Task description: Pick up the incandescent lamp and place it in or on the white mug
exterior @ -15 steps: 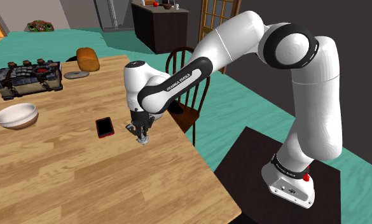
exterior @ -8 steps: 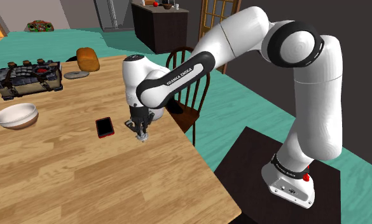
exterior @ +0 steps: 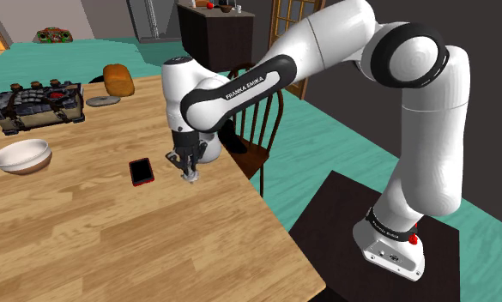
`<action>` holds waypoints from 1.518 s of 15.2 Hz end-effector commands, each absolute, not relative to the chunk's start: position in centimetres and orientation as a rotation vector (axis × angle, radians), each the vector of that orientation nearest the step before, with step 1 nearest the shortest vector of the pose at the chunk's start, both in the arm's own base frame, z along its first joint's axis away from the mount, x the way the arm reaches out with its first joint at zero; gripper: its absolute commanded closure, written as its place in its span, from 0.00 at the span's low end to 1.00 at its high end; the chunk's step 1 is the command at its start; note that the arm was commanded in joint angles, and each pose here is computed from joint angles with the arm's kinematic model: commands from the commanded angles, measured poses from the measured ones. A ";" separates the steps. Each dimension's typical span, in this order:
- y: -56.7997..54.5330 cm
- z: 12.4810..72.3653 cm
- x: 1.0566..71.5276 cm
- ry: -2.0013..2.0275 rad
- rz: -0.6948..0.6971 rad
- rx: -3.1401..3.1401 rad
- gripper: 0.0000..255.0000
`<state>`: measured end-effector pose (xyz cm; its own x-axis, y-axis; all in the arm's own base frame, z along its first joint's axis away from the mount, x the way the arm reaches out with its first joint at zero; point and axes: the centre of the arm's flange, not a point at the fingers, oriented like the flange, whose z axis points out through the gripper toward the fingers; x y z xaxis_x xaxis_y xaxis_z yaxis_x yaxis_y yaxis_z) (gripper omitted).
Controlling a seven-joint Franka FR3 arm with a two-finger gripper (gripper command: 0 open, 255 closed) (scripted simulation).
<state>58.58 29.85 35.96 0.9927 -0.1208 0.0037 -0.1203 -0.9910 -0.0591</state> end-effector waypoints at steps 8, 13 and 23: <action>29.8 40.7 58.6 0.186 -0.011 -3.077 1.00; 29.8 43.4 58.6 0.186 -0.011 -3.077 1.00; 26.8 47.0 61.1 0.186 -0.011 -3.077 1.00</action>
